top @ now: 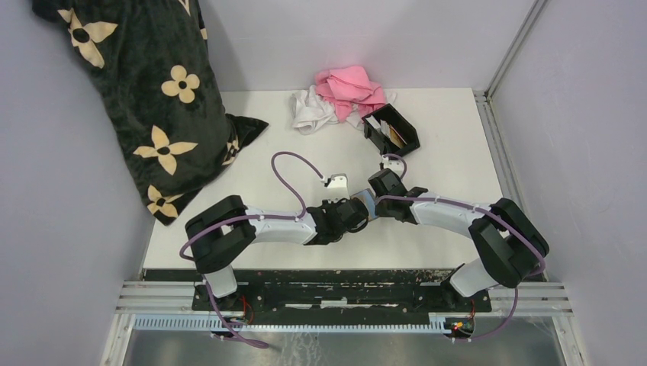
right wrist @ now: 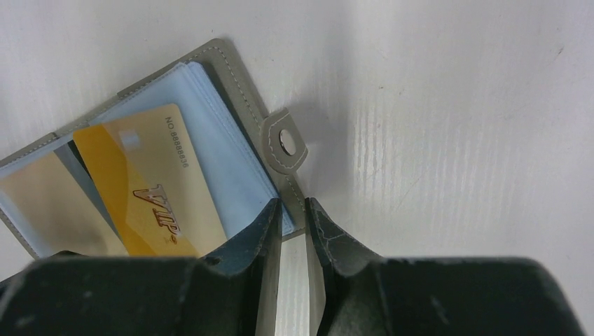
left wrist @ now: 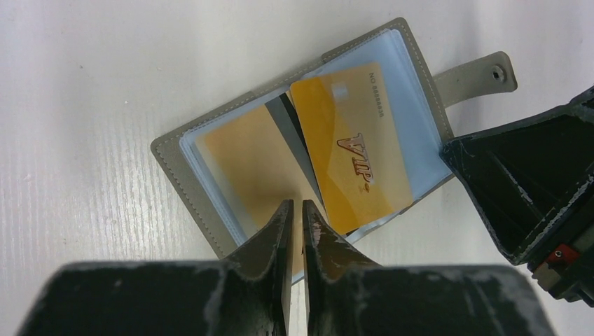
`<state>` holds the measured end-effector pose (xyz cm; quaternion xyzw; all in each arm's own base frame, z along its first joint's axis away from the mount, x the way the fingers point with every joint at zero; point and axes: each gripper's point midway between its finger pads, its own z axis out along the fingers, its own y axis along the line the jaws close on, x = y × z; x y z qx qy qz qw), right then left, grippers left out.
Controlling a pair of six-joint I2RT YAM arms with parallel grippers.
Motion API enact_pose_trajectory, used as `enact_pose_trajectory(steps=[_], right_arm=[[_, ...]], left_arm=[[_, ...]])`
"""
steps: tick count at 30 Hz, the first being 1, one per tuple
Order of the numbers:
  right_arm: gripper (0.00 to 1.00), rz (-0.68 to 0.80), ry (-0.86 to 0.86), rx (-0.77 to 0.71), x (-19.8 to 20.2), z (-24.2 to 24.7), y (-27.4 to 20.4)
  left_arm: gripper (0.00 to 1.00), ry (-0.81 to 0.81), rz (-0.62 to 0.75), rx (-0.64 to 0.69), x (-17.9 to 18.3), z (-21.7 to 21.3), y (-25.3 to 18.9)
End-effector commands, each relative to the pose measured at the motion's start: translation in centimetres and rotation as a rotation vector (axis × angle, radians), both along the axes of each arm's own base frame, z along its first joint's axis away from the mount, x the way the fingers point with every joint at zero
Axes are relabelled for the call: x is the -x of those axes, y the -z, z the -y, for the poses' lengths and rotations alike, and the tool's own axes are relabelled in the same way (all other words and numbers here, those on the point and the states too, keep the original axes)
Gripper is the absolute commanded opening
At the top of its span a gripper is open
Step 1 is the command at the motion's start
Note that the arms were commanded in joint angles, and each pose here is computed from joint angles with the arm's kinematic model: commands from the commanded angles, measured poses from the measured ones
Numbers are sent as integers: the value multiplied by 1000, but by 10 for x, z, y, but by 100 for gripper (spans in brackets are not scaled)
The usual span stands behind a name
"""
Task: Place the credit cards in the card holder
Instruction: Insert the credit card into the card holder.
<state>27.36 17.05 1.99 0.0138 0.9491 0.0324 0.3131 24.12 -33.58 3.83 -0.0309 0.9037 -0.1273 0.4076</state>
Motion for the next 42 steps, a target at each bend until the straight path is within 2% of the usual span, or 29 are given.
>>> enact_pose_trajectory(steps=[1, 33, 42], right_arm=[[24, 31, -4, -33, -12, -9, -7], [24, 12, 0, -50, -7, -7, 2], [24, 8, 4, -52, -5, -6, 4]], left_arm=[[15, 18, 34, 66, -10, 18, -14], [16, 32, -37, 133, -3, 27, 8], [16, 19, -24, 170, -5, 28, 2]])
